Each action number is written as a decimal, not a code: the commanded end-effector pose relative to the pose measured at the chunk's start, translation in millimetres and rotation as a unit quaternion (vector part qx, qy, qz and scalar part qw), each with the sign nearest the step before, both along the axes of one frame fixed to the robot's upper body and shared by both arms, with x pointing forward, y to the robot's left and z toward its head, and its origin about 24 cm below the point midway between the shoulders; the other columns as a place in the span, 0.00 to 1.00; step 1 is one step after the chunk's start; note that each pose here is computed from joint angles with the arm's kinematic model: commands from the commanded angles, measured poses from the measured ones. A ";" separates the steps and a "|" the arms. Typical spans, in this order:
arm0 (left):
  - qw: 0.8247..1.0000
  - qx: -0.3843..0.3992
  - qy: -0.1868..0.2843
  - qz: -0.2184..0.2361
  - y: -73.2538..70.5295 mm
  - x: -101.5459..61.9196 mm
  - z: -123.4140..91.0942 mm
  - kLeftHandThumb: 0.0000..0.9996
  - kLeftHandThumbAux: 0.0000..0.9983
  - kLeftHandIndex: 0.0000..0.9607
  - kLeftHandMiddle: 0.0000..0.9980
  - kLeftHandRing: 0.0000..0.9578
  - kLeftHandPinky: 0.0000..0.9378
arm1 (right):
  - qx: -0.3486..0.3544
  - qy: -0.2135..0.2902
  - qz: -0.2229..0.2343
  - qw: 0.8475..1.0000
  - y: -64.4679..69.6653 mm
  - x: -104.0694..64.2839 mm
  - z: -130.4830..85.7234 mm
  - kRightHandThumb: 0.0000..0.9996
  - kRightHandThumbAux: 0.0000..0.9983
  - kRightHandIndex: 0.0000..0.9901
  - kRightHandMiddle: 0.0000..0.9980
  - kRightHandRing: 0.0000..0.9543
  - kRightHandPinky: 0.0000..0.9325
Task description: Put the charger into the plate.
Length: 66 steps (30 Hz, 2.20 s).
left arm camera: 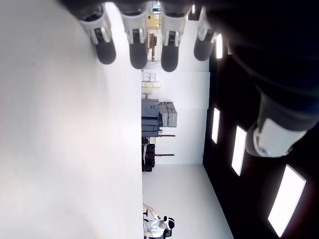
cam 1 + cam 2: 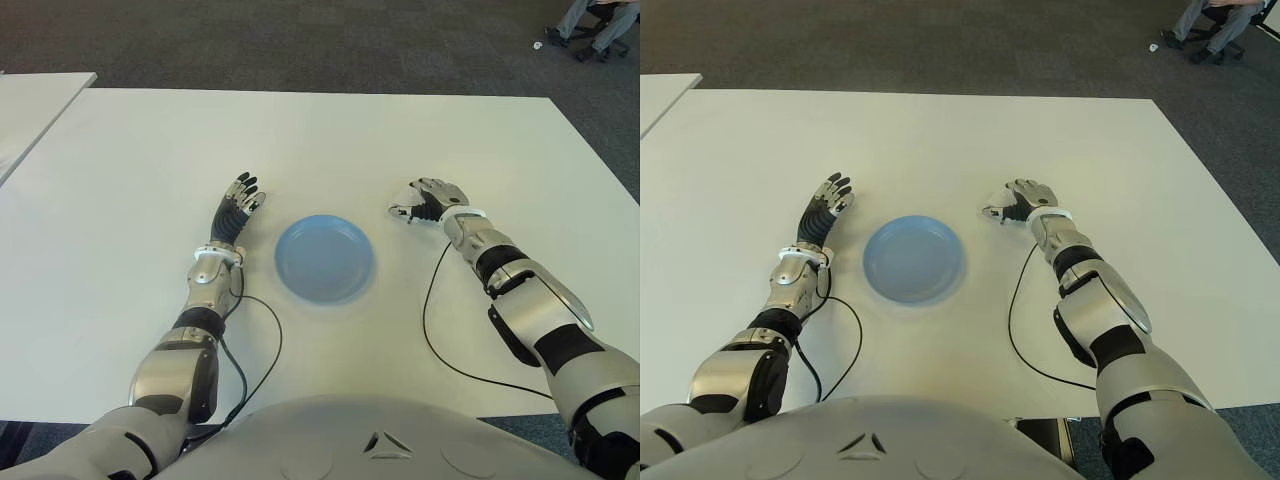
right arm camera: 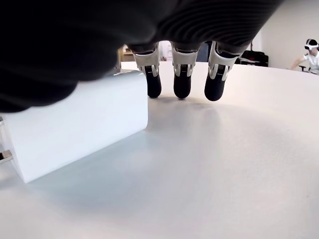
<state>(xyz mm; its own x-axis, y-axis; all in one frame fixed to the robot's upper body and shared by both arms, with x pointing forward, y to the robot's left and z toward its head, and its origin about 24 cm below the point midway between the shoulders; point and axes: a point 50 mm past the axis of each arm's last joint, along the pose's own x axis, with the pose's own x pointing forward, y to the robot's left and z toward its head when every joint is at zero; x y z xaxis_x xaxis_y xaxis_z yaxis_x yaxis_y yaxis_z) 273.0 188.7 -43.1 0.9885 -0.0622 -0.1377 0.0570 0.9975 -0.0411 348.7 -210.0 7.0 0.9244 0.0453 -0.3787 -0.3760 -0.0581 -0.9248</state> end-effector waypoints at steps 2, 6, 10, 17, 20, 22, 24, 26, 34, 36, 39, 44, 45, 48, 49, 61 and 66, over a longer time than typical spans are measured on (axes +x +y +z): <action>0.996 -0.014 0.094 0.000 -2.2 -29.7 -33.9 0.00 0.54 0.00 0.12 0.11 0.08 | 0.006 0.036 0.014 0.999 5.8 -9.9 -15.2 0.39 0.15 0.00 0.00 0.00 0.00; 0.996 -0.014 0.092 -0.001 -2.7 -29.2 -33.5 0.00 0.54 0.00 0.12 0.11 0.07 | 0.016 0.017 0.013 1.000 5.6 -7.4 -10.8 0.38 0.19 0.02 0.02 0.01 0.04; 0.996 -0.014 0.092 -0.001 -2.8 -29.0 -33.5 0.00 0.54 0.00 0.13 0.11 0.07 | 0.023 -0.002 0.013 1.000 5.7 -6.9 -9.0 0.38 0.23 0.10 0.10 0.11 0.17; 0.996 -0.015 0.093 -0.002 -4.4 -28.3 -33.5 0.00 0.53 0.00 0.13 0.11 0.07 | 0.047 -0.049 -0.009 0.998 3.1 -6.7 -6.2 0.74 0.53 0.37 0.47 0.59 0.66; 0.995 -0.016 0.094 -0.002 -5.0 -28.0 -33.6 0.00 0.53 0.00 0.13 0.12 0.07 | 0.059 -0.069 -0.025 0.996 2.4 -6.6 -5.4 0.81 0.63 0.40 0.50 0.68 0.72; 0.995 -0.016 0.094 -0.002 -5.3 -27.7 -33.7 0.00 0.53 0.00 0.13 0.12 0.06 | 0.061 -0.080 -0.029 0.994 2.6 -6.4 -4.8 0.84 0.66 0.41 0.51 0.73 0.76; 0.995 -0.016 0.094 -0.001 -5.5 -27.6 -33.7 0.00 0.53 0.00 0.14 0.12 0.06 | 0.061 -0.089 -0.028 0.994 4.9 -5.3 -3.5 0.84 0.67 0.41 0.52 0.77 0.80; 0.995 -0.017 0.095 0.000 -5.8 -27.2 -33.8 0.00 0.53 0.00 0.14 0.12 0.06 | 0.058 -0.105 -0.020 0.993 7.8 -3.8 -0.8 0.85 0.67 0.41 0.52 0.80 0.83; 0.995 -0.018 0.099 0.004 -7.3 -26.0 -34.4 0.00 0.54 0.00 0.14 0.13 0.08 | 0.029 -0.140 0.005 0.990 7.6 -0.3 7.3 0.85 0.68 0.40 0.53 0.85 0.87; 0.995 -0.018 0.099 0.004 -7.7 -25.6 -34.4 0.00 0.54 0.00 0.14 0.13 0.08 | 0.025 -0.144 0.009 0.989 7.7 1.1 9.5 0.85 0.68 0.40 0.53 0.86 0.87; 0.995 -0.017 0.100 0.006 -7.8 -25.2 -34.5 0.00 0.54 0.01 0.15 0.13 0.08 | 0.025 -0.156 0.013 0.987 8.9 4.2 14.9 0.85 0.68 0.40 0.53 0.86 0.87; 0.994 -0.017 0.104 0.008 -8.2 -24.0 -34.7 0.00 0.54 0.02 0.15 0.13 0.09 | 0.044 -0.171 0.016 0.984 12.8 8.2 22.9 0.85 0.68 0.40 0.53 0.87 0.88; 0.994 -0.017 0.105 0.008 -8.3 -23.9 -34.8 0.00 0.54 0.02 0.15 0.13 0.09 | 0.048 -0.173 0.016 0.984 13.4 8.7 24.0 0.85 0.68 0.40 0.54 0.87 0.88; 0.994 -0.016 0.105 0.008 -8.4 -23.7 -34.9 0.00 0.55 0.02 0.15 0.13 0.09 | 0.054 -0.176 0.017 0.983 14.6 9.3 25.9 0.85 0.68 0.40 0.54 0.88 0.89; 0.994 -0.016 0.106 0.008 -8.5 -23.6 -34.9 0.00 0.55 0.02 0.15 0.13 0.09 | 0.058 -0.178 0.018 0.982 14.9 9.5 26.7 0.85 0.68 0.40 0.54 0.88 0.89; 0.994 -0.011 0.106 0.006 -10.0 -22.3 -34.5 0.00 0.54 0.01 0.14 0.13 0.09 | 0.135 -0.215 0.062 0.965 33.9 15.0 56.7 0.85 0.68 0.41 0.54 0.90 0.91; 0.994 -0.007 0.106 0.007 -10.5 -22.1 -34.6 0.00 0.54 0.01 0.14 0.13 0.08 | 0.178 -0.236 0.092 0.951 47.0 11.3 71.2 0.86 0.68 0.41 0.54 0.91 0.92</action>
